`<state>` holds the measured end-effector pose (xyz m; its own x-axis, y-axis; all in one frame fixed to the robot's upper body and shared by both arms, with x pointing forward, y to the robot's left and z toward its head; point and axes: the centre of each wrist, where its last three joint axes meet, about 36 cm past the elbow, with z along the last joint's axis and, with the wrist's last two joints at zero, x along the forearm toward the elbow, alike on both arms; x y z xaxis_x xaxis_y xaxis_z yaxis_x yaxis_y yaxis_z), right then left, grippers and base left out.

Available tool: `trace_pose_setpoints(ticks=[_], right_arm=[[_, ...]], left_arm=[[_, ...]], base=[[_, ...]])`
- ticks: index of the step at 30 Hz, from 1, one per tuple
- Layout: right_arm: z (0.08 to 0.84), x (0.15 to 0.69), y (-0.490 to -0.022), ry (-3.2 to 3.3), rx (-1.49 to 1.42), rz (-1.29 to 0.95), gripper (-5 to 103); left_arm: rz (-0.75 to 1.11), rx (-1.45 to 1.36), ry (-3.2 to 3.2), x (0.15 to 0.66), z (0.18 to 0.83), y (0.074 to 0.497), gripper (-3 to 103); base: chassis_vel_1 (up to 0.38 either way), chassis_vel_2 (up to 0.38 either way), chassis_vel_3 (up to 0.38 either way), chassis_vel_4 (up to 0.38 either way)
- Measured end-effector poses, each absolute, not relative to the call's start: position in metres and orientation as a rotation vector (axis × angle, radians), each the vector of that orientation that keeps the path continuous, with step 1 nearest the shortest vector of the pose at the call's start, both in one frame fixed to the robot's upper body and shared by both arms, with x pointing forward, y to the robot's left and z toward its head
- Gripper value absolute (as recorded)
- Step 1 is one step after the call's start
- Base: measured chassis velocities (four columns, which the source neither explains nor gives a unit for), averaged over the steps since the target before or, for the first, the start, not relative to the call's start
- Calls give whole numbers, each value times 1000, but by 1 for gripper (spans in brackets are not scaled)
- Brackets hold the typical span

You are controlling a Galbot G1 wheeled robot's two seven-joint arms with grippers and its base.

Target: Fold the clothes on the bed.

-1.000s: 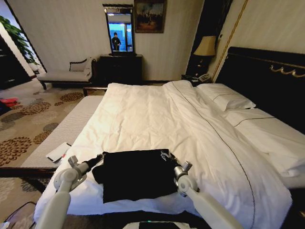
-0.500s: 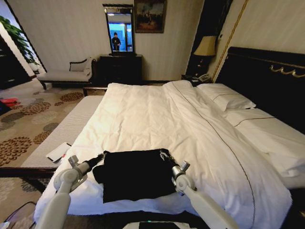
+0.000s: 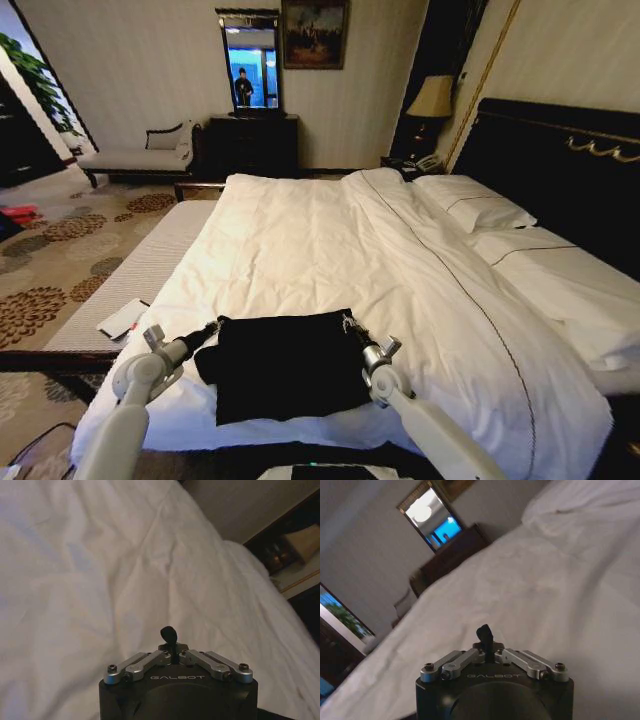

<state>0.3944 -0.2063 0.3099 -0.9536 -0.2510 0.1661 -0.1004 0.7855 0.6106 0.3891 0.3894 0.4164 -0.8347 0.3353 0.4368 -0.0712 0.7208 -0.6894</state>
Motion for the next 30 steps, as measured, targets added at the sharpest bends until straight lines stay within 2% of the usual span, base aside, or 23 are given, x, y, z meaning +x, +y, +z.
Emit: trace_pose_setpoints(ticks=[3,13,17,30], right_arm=[[319,390,-204,-2776,310,-965,1],[372,365,-201,-2900,437,-1196,1],[399,347,-214,-3000,615,-1236,1],[465,317,-224,-3116,704,-1336,1]], left_arm=[[1019,-231,-2397,386,424,389,2],[1260,-395,-2456,361,454,379,2],[1371,-475,-2477,344,474,375,2],[1380,-655,-2595,297,553,365,2]], base=[[0,0,0,0],[0,0,0,0],[0,0,0,0],[0,0,0,0]])
